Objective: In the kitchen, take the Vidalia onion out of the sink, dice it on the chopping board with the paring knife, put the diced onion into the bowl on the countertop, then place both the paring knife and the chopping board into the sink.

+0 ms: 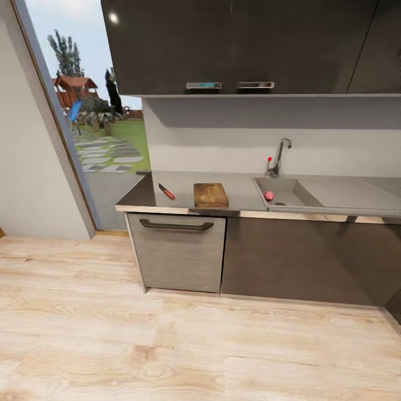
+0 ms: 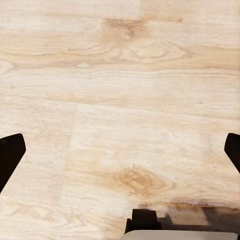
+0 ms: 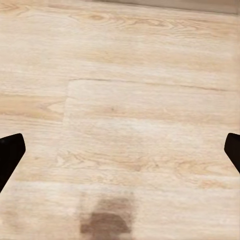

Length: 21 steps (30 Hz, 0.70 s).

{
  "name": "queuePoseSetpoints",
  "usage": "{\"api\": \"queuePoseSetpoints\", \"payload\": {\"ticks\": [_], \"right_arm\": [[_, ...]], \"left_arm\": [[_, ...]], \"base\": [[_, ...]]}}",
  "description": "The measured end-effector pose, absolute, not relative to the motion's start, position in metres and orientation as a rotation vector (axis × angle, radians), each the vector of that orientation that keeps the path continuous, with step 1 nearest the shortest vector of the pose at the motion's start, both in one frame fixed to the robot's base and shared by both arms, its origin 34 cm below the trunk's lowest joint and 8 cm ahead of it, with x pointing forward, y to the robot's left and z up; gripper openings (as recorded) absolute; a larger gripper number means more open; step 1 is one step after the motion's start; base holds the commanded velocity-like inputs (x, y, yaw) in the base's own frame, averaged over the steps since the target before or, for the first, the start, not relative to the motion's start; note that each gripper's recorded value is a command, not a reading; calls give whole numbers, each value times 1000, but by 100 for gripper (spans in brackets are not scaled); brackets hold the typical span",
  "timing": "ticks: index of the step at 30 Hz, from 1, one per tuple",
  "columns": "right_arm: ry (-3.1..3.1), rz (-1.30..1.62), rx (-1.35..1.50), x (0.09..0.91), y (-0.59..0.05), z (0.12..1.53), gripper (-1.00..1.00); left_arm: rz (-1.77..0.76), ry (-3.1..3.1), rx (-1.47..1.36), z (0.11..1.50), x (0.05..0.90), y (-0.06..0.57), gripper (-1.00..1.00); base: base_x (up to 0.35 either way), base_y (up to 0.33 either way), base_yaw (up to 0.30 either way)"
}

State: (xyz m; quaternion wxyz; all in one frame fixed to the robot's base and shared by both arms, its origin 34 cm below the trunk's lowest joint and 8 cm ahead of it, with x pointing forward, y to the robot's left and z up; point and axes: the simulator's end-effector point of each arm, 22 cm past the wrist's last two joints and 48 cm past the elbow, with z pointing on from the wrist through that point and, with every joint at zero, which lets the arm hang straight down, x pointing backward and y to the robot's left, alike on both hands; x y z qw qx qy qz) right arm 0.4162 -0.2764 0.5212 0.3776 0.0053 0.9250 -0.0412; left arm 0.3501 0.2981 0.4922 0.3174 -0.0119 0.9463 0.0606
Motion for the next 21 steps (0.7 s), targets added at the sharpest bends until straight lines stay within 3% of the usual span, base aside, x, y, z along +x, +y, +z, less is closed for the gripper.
{"api": "queuePoseSetpoints", "payload": {"ticks": [13, 21], "right_arm": [[2353, -104, 13, 420, -276, 525, 100], [2350, -106, 12, 421, -277, 525, 100]], "left_arm": [[159, 2479, -32, 495, 354, 298, 100], [159, 2477, -32, 495, 355, 298, 100]], "base": [[0, 0, -148], [0, 0, -33]]}}
